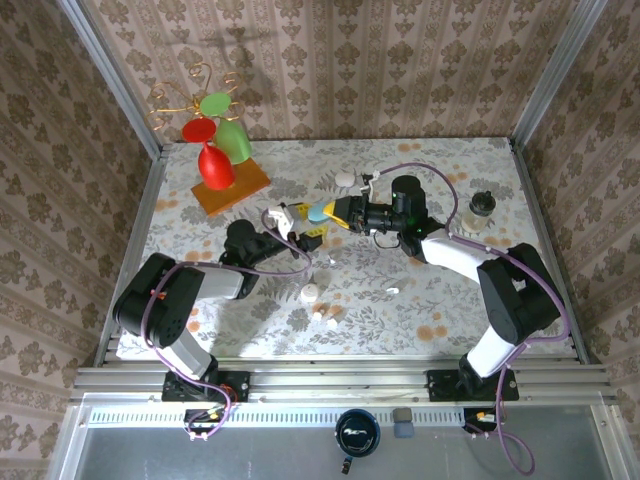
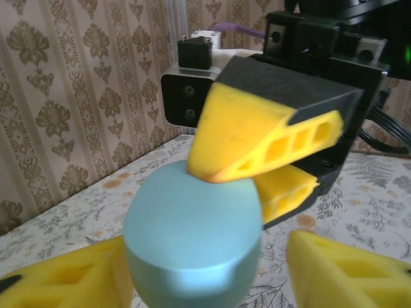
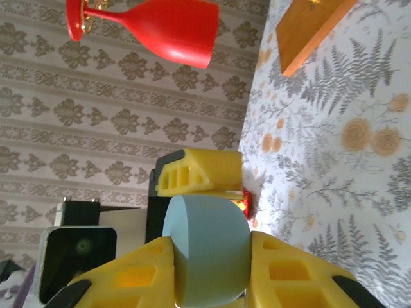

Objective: Insert the wireless bluetooth earbuds into the charging case

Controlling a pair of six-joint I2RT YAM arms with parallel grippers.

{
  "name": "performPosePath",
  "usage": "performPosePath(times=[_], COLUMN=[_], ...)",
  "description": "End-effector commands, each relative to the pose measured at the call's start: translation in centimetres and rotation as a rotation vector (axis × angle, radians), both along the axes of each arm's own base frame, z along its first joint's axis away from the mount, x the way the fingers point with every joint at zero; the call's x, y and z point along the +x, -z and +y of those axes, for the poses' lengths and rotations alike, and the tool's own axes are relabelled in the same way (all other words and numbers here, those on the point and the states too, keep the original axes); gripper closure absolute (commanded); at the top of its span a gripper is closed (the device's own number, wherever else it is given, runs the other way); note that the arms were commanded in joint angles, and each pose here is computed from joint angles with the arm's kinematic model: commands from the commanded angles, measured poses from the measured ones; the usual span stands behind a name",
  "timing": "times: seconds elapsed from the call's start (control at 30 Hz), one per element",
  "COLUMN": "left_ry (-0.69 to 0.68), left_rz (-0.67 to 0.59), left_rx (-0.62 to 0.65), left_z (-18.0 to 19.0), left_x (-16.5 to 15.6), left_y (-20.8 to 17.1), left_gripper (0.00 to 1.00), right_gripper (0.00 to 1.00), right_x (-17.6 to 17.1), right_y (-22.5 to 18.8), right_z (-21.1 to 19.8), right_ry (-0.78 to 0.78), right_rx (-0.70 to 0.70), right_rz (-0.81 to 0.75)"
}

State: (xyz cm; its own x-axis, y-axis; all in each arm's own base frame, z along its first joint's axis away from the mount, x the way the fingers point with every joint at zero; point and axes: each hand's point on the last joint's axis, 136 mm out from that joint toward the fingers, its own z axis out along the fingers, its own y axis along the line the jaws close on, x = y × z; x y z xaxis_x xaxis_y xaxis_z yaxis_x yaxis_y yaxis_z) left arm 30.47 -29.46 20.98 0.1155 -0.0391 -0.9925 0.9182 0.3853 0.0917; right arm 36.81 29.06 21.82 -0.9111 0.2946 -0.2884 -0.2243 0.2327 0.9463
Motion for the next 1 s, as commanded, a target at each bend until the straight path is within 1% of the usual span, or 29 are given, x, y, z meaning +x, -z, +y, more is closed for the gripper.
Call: performPosePath(times=[0.0,0.07,0.13,0.33,0.47,0.57,0.83,0.93,0.97], left_ry=[0.018,0.010,0.004,0.012,0.011,0.014,0.019,0.003,-0.003], left_rz=[-0.047,-0.047,-0.038,-0.002,0.012,0.015,0.013,0.013,0.016], left_rx=[0.004,0.016,0.025,0.046,0.050,0.055,0.060,0.059,0.059], left_z=[0.1,0.2,0.4,0.7,0.9,0.9,1.0,1.2,1.3], left_x=[-1.0,-1.1,-1.2,-2.0,-2.3,-2.5,-2.7,-2.6,-2.6], left_y=[-0.4,0.2,0.7,2.2,2.6,2.9,3.1,3.0,3.1], left_gripper=[0.27,0.21,0.18,0.17,0.16,0.12,0.02,0.00,0.00], right_gripper=[0.76,0.76,0.76,0.76,0.76,0.77,0.75,0.72,0.70], right_x=[0.8,1.1,1.6,2.2,1.7,1.2,0.2,0.0,0.0], right_y=[1.0,2.3,3.5,8.9,12.3,14.2,18.5,19.2,19.2], right_z=[-1.8,-3.0,-4.4,-10.3,-13.0,-14.3,-15.9,-16.1,-16.1], right_ry=[0.078,0.127,0.182,0.397,0.478,0.514,0.558,0.558,0.556], right_rx=[-0.047,-0.092,-0.137,-0.312,-0.378,-0.415,-0.497,-0.515,-0.526], right_rz=[-0.012,0.003,0.022,0.114,0.187,0.223,0.305,0.305,0.295])
